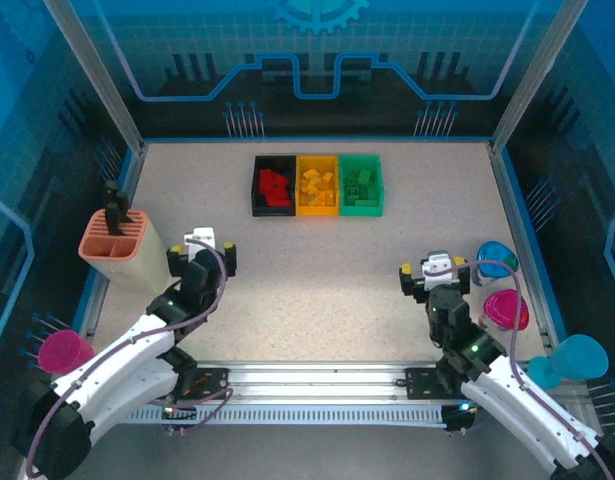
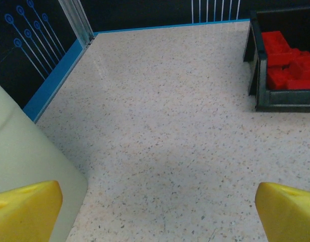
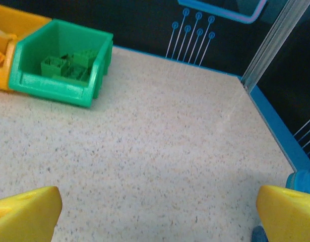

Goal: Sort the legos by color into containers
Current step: Reset both arms

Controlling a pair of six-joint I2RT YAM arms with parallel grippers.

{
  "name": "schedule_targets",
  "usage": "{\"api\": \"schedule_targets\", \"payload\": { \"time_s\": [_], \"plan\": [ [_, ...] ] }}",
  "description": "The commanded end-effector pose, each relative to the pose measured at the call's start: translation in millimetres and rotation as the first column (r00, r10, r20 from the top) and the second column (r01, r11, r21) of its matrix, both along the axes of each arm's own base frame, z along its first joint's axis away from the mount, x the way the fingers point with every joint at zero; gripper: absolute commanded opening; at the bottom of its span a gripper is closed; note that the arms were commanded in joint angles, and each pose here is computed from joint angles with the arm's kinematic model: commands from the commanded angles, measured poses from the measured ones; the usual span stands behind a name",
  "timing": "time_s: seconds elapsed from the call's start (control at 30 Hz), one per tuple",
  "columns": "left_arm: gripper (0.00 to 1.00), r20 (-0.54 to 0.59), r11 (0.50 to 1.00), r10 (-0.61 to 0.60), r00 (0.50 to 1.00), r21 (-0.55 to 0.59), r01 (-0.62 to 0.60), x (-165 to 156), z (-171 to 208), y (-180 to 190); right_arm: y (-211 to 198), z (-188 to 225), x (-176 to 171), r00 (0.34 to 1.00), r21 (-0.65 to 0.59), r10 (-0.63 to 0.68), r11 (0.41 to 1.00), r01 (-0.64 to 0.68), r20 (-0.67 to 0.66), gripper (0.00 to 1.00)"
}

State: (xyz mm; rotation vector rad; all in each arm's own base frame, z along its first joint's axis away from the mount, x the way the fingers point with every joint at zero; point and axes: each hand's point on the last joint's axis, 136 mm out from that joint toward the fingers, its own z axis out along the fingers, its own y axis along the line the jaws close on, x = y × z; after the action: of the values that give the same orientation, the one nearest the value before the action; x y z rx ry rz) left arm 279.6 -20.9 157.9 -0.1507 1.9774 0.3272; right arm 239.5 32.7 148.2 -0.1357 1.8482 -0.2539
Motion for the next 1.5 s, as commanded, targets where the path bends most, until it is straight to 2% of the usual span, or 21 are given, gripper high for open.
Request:
{"api": "schedule_targets", "payload": {
  "time_s": [0.0, 0.23, 0.37, 0.67, 0.87, 1.1, 1.33, 1.47],
  "plan": [
    [0.99, 0.019, 0.998, 0.029, 0.999, 0.054, -0.030, -3, -2, 6, -3, -13, -6, 0.999, 0.018, -0.003, 1.000, 0.004, -0.054, 1.00],
    [0.99, -0.001, 0.998, 0.042, 0.999, 0.055, -0.042, -12, -33, 10, -5, -15, -2, 0.997, 0.006, -0.032, 0.999, 0.033, -0.067, 1.00],
    [0.99, 0.023, 0.998, 0.043, 0.999, 0.048, -0.044, -10, -30, 10, -7, -12, 5, 0.997, 0.009, -0.057, 0.998, 0.057, -0.046, 1.00],
    [0.99, 0.187, 0.996, 0.073, 0.980, 0.028, -0.079, -13, -12, 20, -8, 8, 26, 0.981, 0.034, -0.054, 0.998, 0.048, 0.187, 1.00],
    [0.99, 0.292, 0.995, 0.090, 0.952, 0.004, -0.096, -12, -4, 27, -20, 6, 35, 0.974, 0.096, -0.079, 0.994, 0.060, 0.212, 1.00],
    [0.99, 0.356, 0.995, 0.098, 0.929, -0.054, -0.084, -11, -3, 37, -25, 5, 39, 0.969, 0.124, -0.090, 0.990, 0.063, 0.230, 1.00],
    [0.99, 0.372, 0.989, 0.123, 0.920, -0.118, -0.085, -3, -7, 49, -28, 2, 48, 0.966, 0.134, -0.099, 0.989, 0.068, 0.237, 1.00],
    [0.99, 0.364, 0.989, 0.129, 0.923, -0.114, -0.093, 9, -9, 50, -26, 2, 55, 0.962, 0.127, -0.098, 0.990, 0.068, 0.256, 1.00]
  ]
}}
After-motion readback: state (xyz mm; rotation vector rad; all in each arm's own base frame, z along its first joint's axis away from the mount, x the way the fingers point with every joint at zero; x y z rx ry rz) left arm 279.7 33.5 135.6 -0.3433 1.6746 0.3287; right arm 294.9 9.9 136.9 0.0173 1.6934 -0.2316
